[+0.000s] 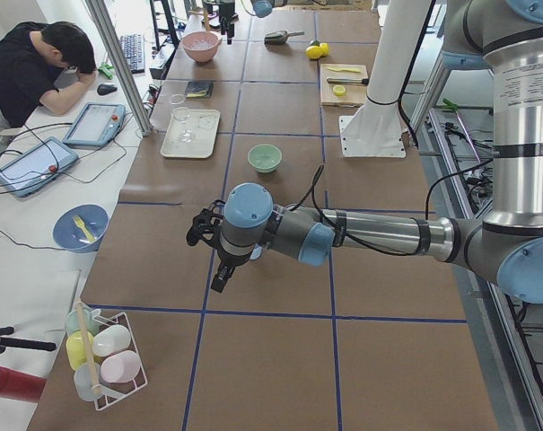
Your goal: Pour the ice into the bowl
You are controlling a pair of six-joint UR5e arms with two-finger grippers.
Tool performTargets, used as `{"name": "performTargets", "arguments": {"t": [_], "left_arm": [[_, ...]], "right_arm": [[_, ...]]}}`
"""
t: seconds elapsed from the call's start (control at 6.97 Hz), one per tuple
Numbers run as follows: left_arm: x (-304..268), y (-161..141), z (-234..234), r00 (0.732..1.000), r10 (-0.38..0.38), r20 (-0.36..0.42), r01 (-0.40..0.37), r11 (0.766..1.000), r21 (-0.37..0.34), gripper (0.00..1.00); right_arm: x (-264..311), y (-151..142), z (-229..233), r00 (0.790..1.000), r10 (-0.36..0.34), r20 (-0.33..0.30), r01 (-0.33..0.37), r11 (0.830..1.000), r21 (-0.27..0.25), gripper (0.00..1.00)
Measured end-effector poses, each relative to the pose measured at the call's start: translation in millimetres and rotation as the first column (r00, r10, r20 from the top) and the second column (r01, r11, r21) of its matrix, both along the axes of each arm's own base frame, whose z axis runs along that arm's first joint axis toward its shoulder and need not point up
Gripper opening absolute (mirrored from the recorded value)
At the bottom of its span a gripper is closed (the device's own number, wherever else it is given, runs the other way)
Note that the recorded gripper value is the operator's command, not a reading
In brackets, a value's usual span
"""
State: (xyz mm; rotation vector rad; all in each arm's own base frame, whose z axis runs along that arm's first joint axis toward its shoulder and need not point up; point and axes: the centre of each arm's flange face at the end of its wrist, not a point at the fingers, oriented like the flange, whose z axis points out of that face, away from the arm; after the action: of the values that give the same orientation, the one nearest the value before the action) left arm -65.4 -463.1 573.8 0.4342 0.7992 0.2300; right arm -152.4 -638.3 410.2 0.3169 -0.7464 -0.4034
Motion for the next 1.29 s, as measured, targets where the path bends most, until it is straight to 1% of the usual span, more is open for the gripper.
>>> {"name": "performTargets", "arguments": {"t": [0.14, 0.29, 0.43, 0.57, 0.86, 1.15, 1.29], "left_arm": [[0.2, -1.8, -11.5, 1.0, -0.001, -0.001, 0.001, 0.995, 0.1, 1.0], [0.2, -2.3, -22.3, 1.0, -0.002, -0.002, 0.002, 0.972, 0.236, 1.0], [1.4, -1.0, -26.6, 1.0, 0.001, -0.005, 0.001, 0.934, 0.357, 1.0], [5.6, 0.9, -31.0, 1.0, -0.007, -0.026, 0.017, 0.909, 0.416, 1.0], [34.6, 8.6, -42.2, 0.986, -0.053, -0.158, 0.112, 0.911, 0.396, 1.0], [75.2, 37.5, -32.1, 0.971, -0.089, -0.221, 0.179, 0.886, 0.428, 1.0], [96.3, 54.1, -25.9, 0.957, -0.125, -0.261, 0.227, 0.882, 0.413, 1.0]], "right_arm": [[65.4, 10.2, 46.1, 0.999, -0.039, -0.01, 0.04, 0.999, 0.015, 1.0], [122.4, 29.3, 90.5, 0.998, -0.061, -0.013, 0.061, 0.998, 0.021, 1.0], [170.9, 53.3, 128.2, 0.999, -0.047, -0.008, 0.047, 0.999, 0.008, 1.0], [203.7, 75.0, 153.4, 1.0, -0.02, -0.006, 0.02, 1.0, -0.01, 1.0], [226.3, 103.7, 175.2, 1.0, 0.007, -0.004, -0.007, 1.0, -0.029, 1.0], [227.9, 127.1, 181.6, 1.0, 0.012, -0.002, -0.012, 0.999, -0.036, 1.0], [227.6, 137.0, 184.8, 1.0, 0.014, -0.001, -0.014, 0.999, -0.044, 1.0]]}}
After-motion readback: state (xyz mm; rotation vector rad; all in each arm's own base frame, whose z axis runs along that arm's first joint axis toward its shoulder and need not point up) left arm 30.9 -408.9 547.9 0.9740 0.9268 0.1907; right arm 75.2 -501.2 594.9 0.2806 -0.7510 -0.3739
